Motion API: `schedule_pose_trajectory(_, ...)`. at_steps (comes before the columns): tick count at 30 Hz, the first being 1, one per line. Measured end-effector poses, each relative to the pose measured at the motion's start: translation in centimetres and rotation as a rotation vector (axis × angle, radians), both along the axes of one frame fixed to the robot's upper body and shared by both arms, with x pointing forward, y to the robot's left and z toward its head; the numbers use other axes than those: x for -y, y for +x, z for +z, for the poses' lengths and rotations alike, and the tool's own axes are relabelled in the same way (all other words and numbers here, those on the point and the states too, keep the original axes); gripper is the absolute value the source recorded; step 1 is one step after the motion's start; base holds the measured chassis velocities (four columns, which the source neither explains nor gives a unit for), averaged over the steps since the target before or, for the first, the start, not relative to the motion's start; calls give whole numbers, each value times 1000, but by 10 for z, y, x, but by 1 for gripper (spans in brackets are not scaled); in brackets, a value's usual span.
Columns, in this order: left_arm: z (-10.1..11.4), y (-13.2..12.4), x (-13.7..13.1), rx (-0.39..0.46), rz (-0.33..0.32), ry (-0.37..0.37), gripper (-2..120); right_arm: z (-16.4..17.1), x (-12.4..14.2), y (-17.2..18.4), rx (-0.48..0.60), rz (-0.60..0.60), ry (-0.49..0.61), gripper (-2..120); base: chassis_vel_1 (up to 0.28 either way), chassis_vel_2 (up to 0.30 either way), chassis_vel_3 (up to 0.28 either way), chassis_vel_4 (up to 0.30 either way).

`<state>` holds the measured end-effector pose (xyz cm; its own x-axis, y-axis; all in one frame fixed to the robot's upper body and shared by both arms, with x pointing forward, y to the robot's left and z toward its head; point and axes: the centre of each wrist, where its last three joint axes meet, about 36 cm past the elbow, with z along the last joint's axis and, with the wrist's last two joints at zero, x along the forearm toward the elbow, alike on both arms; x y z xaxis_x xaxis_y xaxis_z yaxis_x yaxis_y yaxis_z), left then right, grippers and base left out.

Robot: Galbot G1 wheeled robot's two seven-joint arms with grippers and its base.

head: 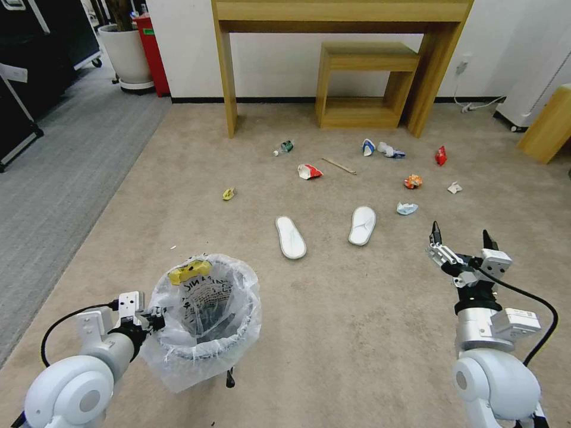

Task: Pick up the trash bin and place the garbage on the floor into it.

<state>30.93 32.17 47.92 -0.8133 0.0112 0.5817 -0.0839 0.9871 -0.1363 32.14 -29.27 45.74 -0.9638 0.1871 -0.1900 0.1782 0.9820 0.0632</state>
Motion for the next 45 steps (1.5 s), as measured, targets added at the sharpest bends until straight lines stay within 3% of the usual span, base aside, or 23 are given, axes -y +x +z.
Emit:
schedule_pose_trajectory(30,-4,5,-6,-2,12,12,1,-3,2,5,6,14,8,100,-59,60,64,-63)
schedule_pose_trajectory(45,-7,6,-6,-1,18,14,1,-5,2,7,2,21,9,100,-145,150,148,-143)
